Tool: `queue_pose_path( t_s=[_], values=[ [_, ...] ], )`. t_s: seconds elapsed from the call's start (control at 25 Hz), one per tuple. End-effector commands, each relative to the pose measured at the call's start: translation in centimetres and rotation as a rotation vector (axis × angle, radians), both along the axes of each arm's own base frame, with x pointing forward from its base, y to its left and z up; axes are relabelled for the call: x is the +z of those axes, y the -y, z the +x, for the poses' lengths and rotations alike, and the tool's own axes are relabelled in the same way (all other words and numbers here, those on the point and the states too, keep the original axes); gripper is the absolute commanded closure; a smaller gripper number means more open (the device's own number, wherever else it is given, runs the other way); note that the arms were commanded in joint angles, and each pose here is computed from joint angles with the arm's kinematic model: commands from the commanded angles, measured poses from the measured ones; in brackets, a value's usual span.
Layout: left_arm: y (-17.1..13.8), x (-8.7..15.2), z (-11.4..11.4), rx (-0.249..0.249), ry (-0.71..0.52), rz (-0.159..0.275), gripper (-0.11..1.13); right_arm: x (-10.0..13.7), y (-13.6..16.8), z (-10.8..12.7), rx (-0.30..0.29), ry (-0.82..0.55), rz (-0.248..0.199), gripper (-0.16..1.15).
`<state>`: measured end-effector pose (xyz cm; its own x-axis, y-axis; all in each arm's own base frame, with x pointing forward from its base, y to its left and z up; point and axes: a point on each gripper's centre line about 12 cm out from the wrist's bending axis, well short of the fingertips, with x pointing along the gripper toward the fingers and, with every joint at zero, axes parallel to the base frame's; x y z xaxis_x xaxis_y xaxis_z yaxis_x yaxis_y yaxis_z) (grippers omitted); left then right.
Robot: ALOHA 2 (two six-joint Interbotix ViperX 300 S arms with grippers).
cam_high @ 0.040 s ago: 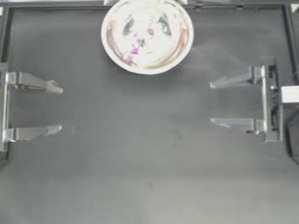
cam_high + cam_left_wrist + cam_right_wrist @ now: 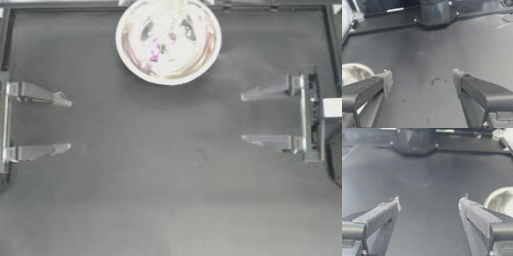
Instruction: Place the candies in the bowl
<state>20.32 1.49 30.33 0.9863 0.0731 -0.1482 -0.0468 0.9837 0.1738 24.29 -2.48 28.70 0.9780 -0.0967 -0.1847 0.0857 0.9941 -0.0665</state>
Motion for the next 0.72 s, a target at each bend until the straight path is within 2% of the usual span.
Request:
queue_pose_path(
  t_s=[0.04, 0.32, 0.72],
  values=[
    [0.0, 0.9, 0.3, 0.000, 0.018, 0.003, 0.01, 1.0, -0.1, -0.7, 0.001, 0.030, -0.005, -0.01],
    [0.0, 1.0, 0.2, -0.002, 0.024, 0.005, 0.01, 1.6, -0.2, -2.5, -0.001, 0.076, -0.011, -0.02],
    [0.1, 1.0, 0.0, -0.003, 0.078, -0.001, 0.01, 0.9, -0.2, -2.9, -0.006, 0.069, -0.002, -0.02]
  ],
)
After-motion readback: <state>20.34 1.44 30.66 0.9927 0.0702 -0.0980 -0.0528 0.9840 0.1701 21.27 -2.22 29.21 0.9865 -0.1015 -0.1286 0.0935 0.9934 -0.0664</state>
